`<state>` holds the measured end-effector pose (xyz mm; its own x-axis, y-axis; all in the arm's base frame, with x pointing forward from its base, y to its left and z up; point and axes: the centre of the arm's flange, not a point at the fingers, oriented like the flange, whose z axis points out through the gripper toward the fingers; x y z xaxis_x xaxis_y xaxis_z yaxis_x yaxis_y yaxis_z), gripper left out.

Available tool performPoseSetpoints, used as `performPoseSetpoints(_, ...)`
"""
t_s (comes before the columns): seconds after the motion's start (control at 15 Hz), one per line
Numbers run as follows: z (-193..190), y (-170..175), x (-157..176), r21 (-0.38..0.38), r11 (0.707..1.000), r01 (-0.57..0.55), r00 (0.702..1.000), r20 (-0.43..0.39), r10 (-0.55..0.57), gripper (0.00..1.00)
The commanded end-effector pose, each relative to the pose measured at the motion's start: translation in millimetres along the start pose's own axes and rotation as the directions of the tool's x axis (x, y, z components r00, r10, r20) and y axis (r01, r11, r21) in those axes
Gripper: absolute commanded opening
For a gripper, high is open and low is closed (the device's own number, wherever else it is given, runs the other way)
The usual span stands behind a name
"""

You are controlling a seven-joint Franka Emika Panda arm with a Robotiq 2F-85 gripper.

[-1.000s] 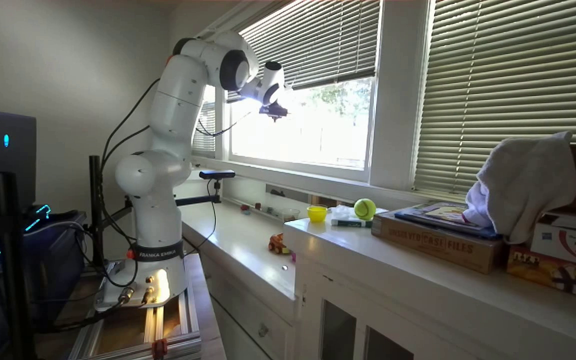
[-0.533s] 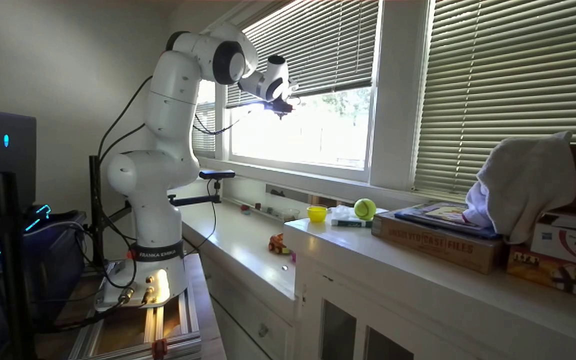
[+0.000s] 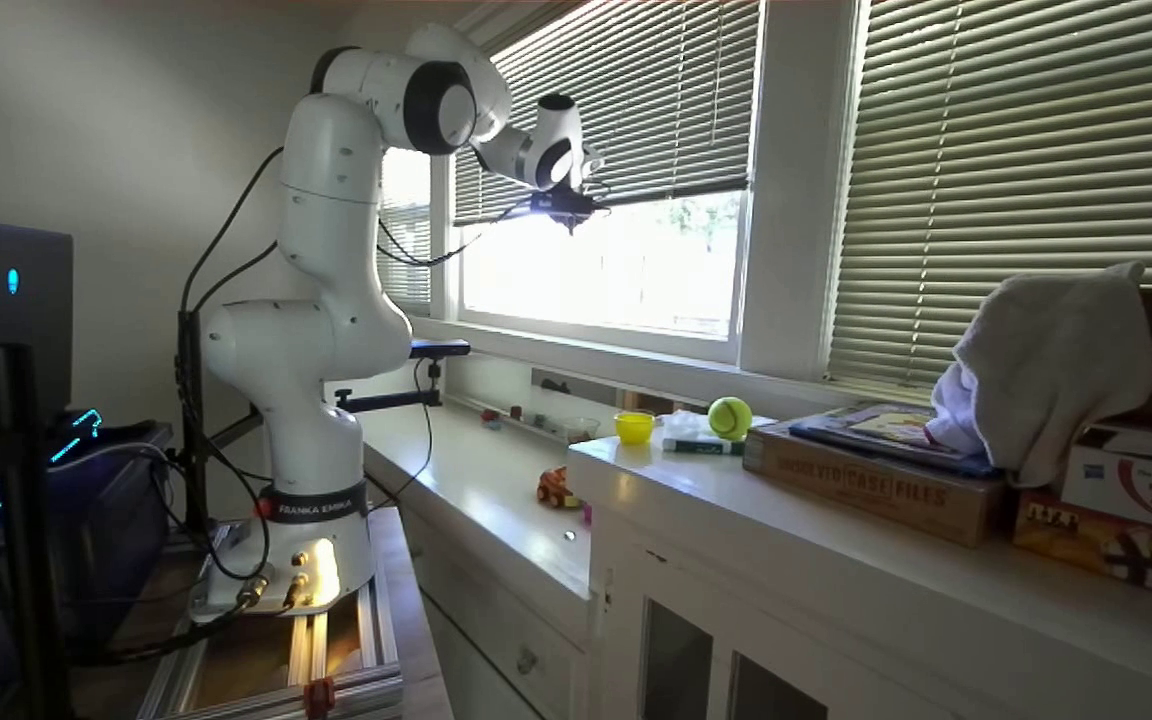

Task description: Close the blinds of the window

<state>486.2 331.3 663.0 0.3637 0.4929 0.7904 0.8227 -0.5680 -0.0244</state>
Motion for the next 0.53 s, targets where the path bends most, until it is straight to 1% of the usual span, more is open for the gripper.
performPoseSetpoints(0.0,-38,-7,-28,-0.049,0.999,-0.017,0.998,0.055,0.019,0.0)
performPoseSetpoints(0.27,-61,7,-32,-0.152,0.988,-0.032,0.998,0.053,0.04,0.0)
performPoseSetpoints(0.47,-76,17,-35,-0.211,0.976,-0.048,0.998,0.039,0.057,0.0)
